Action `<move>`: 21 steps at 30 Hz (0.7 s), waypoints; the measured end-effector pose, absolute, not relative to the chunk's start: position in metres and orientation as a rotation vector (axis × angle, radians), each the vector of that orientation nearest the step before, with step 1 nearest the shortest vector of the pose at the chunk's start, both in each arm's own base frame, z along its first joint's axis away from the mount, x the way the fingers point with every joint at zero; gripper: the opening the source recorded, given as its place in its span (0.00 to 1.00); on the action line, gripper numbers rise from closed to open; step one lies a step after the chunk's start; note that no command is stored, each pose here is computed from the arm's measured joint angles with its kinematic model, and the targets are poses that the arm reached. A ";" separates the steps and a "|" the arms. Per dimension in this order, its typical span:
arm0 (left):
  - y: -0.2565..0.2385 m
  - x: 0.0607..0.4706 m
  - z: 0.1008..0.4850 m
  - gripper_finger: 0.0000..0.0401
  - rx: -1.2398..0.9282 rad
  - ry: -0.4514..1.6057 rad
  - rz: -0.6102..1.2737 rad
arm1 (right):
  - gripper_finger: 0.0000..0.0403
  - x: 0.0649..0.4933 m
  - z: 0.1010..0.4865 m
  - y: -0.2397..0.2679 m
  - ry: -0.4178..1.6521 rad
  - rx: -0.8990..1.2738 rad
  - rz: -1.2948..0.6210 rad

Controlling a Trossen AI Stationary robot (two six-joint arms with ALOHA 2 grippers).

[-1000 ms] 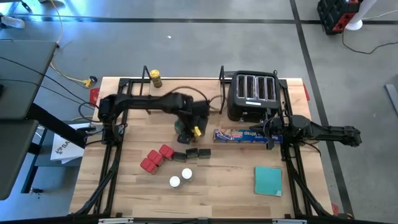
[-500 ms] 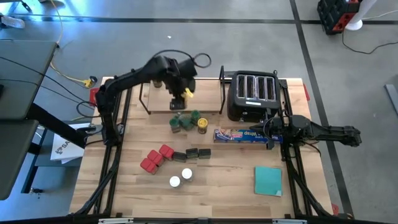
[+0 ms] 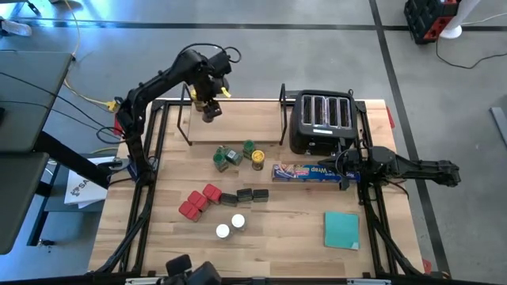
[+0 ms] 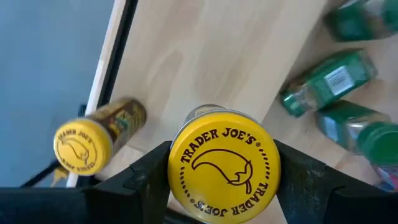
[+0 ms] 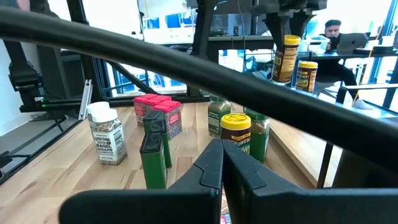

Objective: Shelf spices
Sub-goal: Put the bottom yellow seasoning bottle on the shelf aligned with the other yellow seasoning bottle

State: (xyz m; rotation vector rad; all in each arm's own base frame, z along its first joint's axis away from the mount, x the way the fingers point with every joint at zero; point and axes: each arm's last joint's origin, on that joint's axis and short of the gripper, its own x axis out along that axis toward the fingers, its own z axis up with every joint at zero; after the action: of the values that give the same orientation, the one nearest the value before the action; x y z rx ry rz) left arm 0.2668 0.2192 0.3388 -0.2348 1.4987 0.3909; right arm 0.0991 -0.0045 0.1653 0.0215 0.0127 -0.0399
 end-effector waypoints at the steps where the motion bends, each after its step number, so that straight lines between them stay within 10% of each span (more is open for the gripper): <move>1: 0.221 0.265 0.335 0.55 -0.246 1.512 0.394 | 0.00 0.099 0.165 -0.004 0.012 0.022 -0.040; 21: 0.218 0.243 0.269 0.59 -0.304 1.497 0.464 | 0.00 0.099 0.165 -0.004 0.012 0.022 -0.040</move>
State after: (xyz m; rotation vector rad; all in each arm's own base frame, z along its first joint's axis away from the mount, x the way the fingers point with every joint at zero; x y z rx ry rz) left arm 0.2433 0.2175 0.2695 -0.3037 1.4966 0.4642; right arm 0.0991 -0.0045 0.1654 0.0215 0.0124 -0.0399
